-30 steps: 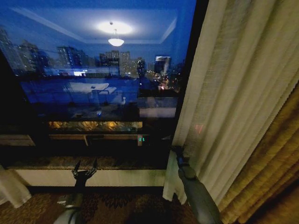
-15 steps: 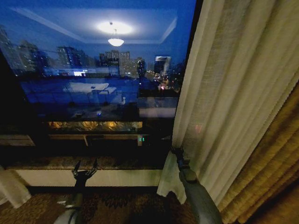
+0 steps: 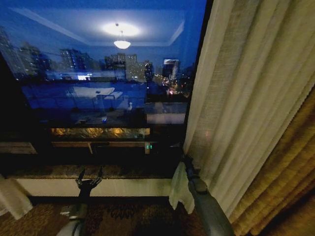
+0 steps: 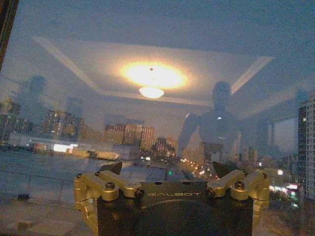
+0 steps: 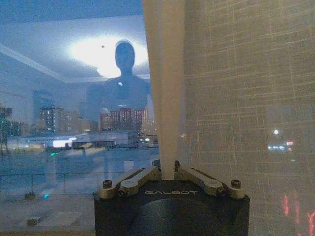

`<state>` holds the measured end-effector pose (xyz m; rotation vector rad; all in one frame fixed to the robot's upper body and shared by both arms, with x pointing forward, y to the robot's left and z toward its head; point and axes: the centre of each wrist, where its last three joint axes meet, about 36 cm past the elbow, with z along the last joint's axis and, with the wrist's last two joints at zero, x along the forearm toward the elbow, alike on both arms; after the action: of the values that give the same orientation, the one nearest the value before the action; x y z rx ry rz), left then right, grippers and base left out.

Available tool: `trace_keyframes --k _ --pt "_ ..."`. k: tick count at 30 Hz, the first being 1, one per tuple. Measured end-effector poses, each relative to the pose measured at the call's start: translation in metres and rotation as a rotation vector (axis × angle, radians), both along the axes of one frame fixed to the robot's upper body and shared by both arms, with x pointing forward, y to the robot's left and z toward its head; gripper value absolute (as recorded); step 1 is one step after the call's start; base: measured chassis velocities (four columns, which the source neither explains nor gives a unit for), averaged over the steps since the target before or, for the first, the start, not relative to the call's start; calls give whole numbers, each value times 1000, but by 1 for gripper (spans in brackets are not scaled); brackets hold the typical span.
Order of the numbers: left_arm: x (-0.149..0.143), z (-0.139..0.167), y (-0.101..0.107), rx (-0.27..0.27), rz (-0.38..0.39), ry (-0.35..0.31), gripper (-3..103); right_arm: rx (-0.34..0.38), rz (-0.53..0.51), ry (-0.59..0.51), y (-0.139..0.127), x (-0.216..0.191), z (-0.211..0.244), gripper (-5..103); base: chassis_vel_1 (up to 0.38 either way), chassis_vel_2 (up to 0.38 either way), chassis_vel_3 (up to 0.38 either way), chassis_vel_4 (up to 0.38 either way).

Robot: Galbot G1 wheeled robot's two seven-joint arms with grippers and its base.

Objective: Open the curtains by pulling them apart, changing their state from closed to fully open.

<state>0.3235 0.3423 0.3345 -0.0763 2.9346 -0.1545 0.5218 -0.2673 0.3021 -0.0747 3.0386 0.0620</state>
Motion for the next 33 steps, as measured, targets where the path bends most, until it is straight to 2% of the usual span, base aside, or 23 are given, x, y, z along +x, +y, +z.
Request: trace_keyframes --k 15,27,33 --pt "0 0 0 0 0 0 100 26 -7 7 -7 -13 -5 0 -52 -50 58 54" --pt "0 0 0 0 0 0 100 46 -33 -34 -20 -9 5 0 -267 -259 255 264" --pt "0 0 0 0 -1 0 100 3 -13 -48 -21 -17 2 0 -242 -228 239 245"
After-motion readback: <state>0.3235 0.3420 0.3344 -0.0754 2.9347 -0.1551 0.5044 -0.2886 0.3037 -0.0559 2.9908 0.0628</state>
